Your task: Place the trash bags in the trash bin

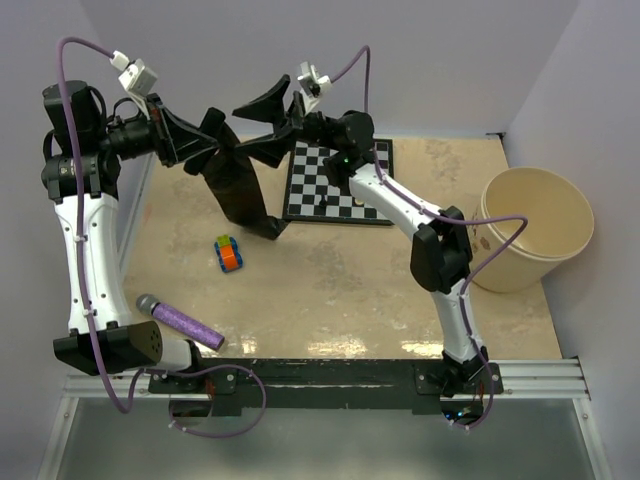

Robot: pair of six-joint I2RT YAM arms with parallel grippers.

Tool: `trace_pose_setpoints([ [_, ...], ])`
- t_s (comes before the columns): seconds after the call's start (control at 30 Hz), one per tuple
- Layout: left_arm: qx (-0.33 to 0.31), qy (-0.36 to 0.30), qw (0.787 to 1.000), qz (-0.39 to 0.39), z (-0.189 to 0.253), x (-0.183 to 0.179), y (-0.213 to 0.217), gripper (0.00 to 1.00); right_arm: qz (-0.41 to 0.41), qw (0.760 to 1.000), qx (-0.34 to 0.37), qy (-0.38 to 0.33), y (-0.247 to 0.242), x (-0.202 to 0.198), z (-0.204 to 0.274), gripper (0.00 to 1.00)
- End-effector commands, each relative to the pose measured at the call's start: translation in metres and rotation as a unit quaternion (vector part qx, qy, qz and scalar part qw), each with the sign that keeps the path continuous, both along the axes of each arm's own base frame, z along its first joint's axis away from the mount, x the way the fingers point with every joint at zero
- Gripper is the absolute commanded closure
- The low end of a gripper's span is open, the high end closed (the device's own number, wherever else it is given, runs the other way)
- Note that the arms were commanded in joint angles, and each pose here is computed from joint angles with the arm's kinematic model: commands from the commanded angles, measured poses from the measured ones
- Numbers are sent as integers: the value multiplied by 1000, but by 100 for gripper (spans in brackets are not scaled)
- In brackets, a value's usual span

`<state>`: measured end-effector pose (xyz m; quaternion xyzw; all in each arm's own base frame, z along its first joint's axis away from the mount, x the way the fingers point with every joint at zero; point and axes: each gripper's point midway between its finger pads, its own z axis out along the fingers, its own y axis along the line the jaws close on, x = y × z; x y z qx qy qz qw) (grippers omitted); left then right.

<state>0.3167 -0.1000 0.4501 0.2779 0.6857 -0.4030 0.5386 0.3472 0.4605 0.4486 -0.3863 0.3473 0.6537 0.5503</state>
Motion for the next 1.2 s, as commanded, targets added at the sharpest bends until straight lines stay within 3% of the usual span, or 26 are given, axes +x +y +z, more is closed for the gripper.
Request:
trace_pose_setpoints([
  [0.0,3,-23,999,-21,11,-17,-6,100,62,997,14,-42,2,-37,16,2],
  [0.4,2,-30,999,-34,14,-21,-10,100,34,999,15,32,26,-18,9,2],
  [0.73,19,-48,999,-14,13,-11,-5,100,77,995,19,66,24,-42,17,39],
  [0.9,18,-49,999,-10,13,-9,-5,100,87,993,16,80,31,-47,13,42],
  [1.07,23,-50,998,-4,12,-7,-4,100,96,992,19,78,32,-54,15,58],
  [1.1,24,-50,998,-2,11,-6,-3,100,96,992,19,78,32,-55,16,64],
  [1.17,26,-51,998,-1,10,-5,-3,100,95,992,22,78,30,-56,19,88],
])
